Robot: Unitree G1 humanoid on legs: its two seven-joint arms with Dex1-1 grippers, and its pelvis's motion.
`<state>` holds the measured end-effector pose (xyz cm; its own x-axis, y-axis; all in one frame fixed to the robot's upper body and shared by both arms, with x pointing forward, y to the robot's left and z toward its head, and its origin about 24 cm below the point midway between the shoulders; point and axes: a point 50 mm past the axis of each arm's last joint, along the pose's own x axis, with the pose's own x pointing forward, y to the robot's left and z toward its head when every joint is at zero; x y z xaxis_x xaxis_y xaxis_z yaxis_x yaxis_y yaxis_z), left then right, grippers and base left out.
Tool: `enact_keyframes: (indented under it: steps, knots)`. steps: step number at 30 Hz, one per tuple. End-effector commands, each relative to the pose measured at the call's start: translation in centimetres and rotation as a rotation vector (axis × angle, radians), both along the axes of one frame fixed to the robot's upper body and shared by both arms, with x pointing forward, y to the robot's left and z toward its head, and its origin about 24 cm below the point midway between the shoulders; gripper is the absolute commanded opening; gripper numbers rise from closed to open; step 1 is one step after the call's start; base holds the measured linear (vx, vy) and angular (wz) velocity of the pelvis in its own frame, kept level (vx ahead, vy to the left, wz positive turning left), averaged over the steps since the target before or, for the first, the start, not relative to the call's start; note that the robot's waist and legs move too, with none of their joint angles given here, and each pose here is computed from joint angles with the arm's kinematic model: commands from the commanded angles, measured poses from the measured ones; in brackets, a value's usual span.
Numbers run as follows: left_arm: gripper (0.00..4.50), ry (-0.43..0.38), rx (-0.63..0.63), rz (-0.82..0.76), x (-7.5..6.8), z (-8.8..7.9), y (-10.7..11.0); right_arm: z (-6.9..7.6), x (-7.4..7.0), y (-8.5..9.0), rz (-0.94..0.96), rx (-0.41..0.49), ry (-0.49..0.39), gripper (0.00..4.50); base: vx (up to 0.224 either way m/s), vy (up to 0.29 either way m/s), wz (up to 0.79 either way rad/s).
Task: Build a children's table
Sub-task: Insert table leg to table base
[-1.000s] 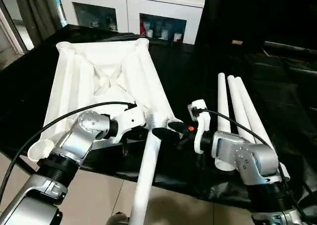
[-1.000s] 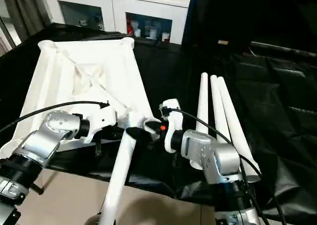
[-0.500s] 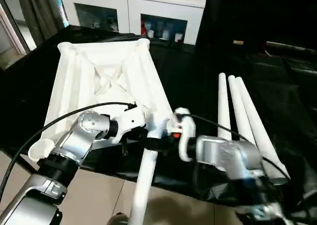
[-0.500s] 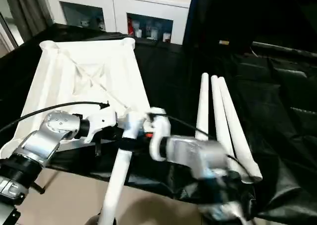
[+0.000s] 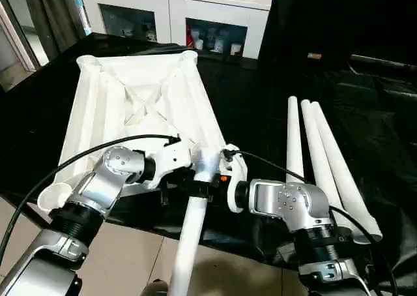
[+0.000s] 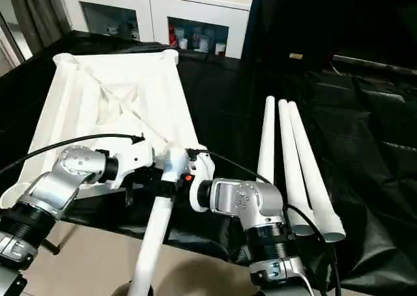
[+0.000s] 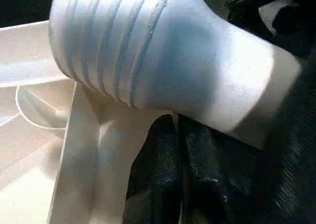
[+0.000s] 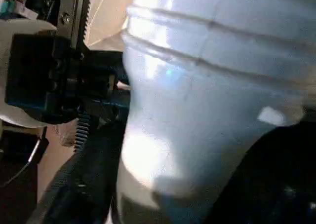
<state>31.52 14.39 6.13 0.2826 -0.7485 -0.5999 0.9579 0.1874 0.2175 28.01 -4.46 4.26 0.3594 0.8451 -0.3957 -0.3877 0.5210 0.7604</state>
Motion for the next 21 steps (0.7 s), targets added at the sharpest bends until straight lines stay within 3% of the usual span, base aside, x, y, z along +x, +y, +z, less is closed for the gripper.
enact_keyframes:
  steps: [1, 8, 10, 16, 21]
  knots:
    - [0.0, 0.019, 0.063, -0.018, -0.2, -0.9, -0.2, 0.3, 0.3, -0.3, -0.027, 0.028, 0.022, 3.05, 0.0, 0.0, 0.0]
    - [0.0, 0.012, 0.061, -0.018, -0.1, -0.9, -0.2, 0.6, 0.5, -0.5, -0.051, 0.065, 0.036, 2.43, 0.0, 0.0, 0.0]
    - [0.0, -0.002, 0.066, -0.017, 0.1, -0.8, -0.1, 1.0, 0.7, -0.9, -0.084, 0.114, 0.043, 2.29, 0.0, 0.0, 0.0]
    - [0.0, -0.008, 0.064, -0.021, 0.4, -0.6, 0.0, 1.7, 0.9, -2.1, -0.126, 0.144, 0.038, 1.98, 0.0, 0.0, 0.0]
    - [0.0, -0.092, 0.007, -0.014, 1.5, 0.7, -0.4, 3.6, 1.2, -5.6, -0.225, 0.198, -0.012, 1.95, 0.0, 0.0, 0.0]
